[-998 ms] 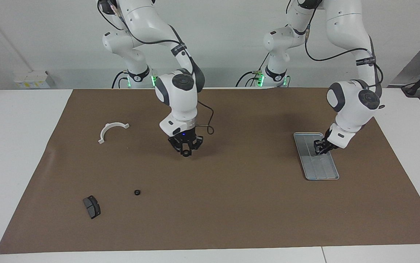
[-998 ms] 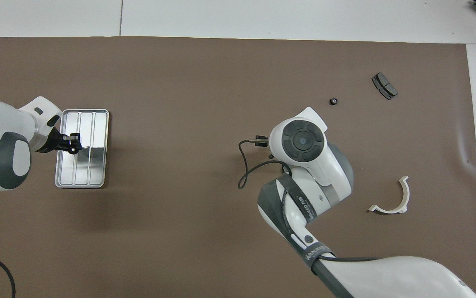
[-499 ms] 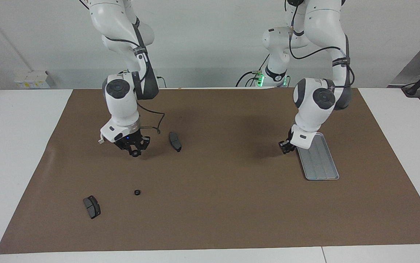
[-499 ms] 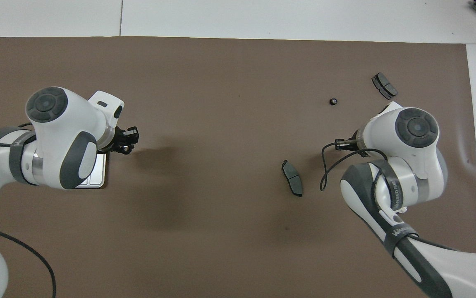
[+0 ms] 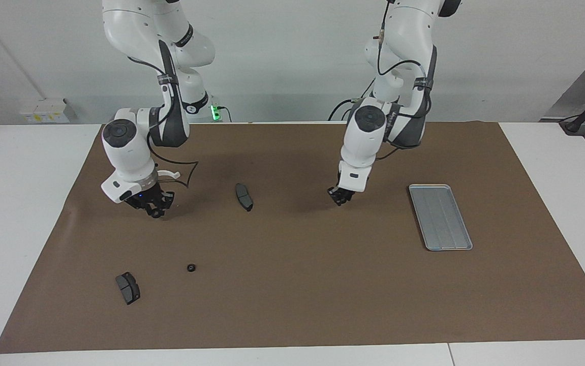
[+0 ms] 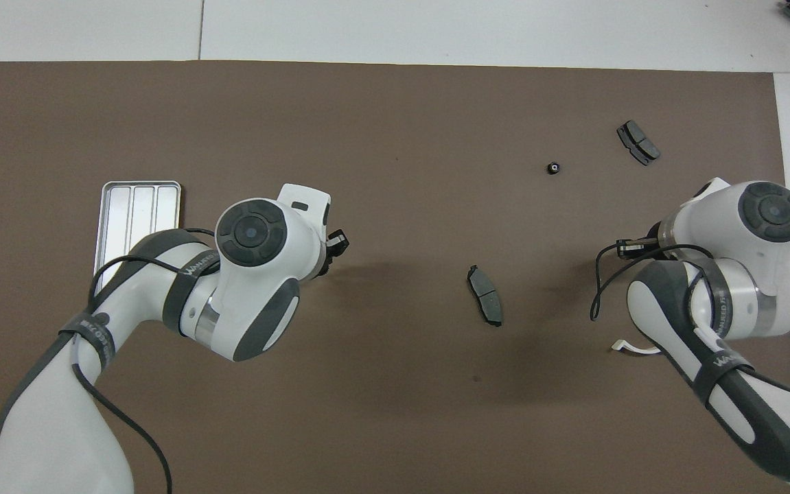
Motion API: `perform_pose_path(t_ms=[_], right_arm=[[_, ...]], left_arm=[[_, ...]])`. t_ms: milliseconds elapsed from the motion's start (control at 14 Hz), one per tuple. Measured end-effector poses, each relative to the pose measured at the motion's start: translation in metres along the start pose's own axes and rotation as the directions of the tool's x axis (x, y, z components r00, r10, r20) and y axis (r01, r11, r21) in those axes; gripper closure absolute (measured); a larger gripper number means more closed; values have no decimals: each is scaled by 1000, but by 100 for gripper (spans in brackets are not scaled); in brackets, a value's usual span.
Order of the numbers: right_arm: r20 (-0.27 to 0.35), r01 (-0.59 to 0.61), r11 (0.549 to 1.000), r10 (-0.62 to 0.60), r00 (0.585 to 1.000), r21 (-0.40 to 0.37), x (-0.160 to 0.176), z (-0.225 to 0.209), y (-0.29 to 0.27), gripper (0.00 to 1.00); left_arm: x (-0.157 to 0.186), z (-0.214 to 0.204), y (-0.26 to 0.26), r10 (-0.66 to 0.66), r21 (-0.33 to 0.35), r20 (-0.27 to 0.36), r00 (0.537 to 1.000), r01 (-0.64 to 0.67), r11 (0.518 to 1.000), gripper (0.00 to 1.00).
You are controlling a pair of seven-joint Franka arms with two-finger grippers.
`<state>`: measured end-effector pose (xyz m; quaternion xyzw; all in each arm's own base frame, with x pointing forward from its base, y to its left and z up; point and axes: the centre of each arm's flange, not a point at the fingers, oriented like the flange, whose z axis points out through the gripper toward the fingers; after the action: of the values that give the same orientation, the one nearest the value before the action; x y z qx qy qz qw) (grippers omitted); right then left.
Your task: Place bearing gear from tray to pile
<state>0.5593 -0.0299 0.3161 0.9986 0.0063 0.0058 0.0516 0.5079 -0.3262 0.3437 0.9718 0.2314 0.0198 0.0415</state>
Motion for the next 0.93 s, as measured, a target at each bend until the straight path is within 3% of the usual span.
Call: perform_pose_path(t_ms=[214,356,428,499,641,784,855,926], right_arm=[[8,2,1000,-2,1000,1,-4,12,15,65],[2,4,1000,-4,1000,2,-3,13,13,63],[-4,7,1000,-7,1000,2,-2,12,12,56],[-11,11,1000,-11,1000,2,-1,11,10,46],[-19,17,1000,-17,1000,4,0,10,6,41],[-32,23,1000,-23,999,4,4,5,3,19],[-44,31,1000,-30,999,3,7,0,-2,7],[-58,45,999,-45,997,3,11,-7,-10,0]], left_arm=[[-35,9,28,-2,-59,-8,1000,2,998,64],[-41,7,35,-6,-85,-3,1000,6,996,61],[-39,4,37,-10,-92,-4,1000,10,996,61],[-36,1,38,-14,-99,-8,1000,13,995,51],[-30,-1,38,-20,-103,-13,1000,18,994,31],[-20,-2,34,-28,-104,-18,999,26,994,7],[-9,-4,29,-38,-105,-23,999,36,994,0],[9,-8,20,-48,-108,-31,998,44,993,0]])
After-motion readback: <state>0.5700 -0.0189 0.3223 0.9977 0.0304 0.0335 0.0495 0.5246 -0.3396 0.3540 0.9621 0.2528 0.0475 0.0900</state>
